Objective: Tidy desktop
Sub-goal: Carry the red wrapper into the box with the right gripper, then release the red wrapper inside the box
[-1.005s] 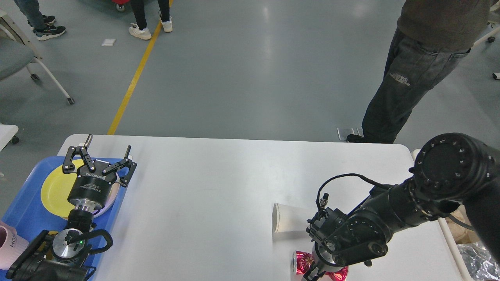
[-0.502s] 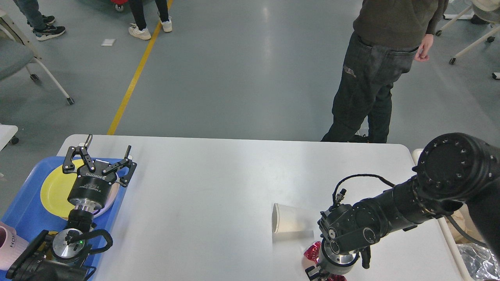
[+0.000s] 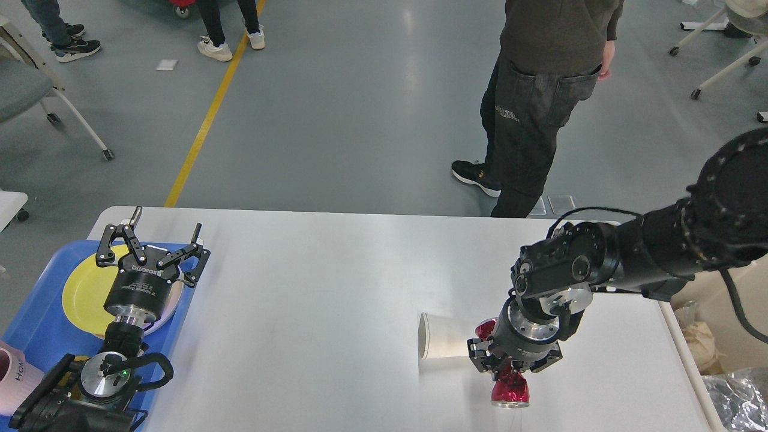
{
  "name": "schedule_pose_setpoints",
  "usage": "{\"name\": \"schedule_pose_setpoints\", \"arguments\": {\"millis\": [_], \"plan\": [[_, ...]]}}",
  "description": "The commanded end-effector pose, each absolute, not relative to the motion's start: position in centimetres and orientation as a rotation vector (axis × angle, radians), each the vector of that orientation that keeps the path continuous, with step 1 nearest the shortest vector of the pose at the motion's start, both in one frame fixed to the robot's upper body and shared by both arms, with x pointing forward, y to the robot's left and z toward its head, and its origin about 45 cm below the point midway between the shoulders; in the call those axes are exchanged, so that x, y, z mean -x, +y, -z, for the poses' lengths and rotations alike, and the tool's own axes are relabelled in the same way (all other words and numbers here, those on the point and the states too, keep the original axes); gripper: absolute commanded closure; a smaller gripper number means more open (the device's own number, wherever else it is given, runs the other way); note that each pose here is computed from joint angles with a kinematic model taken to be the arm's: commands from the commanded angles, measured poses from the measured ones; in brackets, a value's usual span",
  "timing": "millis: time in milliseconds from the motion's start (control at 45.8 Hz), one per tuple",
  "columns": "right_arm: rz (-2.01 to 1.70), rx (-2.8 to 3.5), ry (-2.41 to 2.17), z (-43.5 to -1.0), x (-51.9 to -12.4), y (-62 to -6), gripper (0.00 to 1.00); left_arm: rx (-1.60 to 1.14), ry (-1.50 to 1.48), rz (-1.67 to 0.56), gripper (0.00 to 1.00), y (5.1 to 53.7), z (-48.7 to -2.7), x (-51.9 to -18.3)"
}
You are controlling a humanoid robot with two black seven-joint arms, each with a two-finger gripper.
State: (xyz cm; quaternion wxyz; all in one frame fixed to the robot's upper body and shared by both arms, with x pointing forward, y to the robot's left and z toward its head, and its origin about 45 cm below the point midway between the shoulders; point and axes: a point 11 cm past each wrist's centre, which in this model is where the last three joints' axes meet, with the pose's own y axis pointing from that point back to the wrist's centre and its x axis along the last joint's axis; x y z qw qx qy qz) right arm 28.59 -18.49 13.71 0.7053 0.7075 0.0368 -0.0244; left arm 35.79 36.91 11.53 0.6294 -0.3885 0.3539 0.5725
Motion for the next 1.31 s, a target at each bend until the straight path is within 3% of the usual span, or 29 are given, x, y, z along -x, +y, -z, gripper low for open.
{"name": "schedule_pose_setpoints", "arguments": {"millis": [0,371,699,874,1070,1288], "plan": [[0.123,-1.568,0.061,-18.8,-30.2,-19.2,1.0,0.888,0.811,-1.309,0.03,36.9,-11.5,-35.8],[0.14,-1.565,-0.168,-34.7,-30.3,-24.6,1.0,0.889,0.811,-1.311,0.03,36.9,-11.5,-35.8],[0.168,-1.468,-0.398,-36.6,-30.6,-30.7,1.0,0.889,0.811,-1.311,0.03,36.9,-11.5,-35.8],[0.219,-1.351,-0.676,-34.3,-31.4,-39.6,1.0,0.889,0.811,-1.311,0.03,36.9,-11.5,-35.8],[0.271,-1.116,-0.856,-28.2,-30.6,-52.2,1.0,0.889,0.811,-1.311,0.03,36.9,-11.5,-35.8],[0.245,-1.024,-0.935,-16.7,-29.1,-58.4,1.0,0.889,0.811,-1.311,0.03,36.9,-11.5,-35.8]]}}
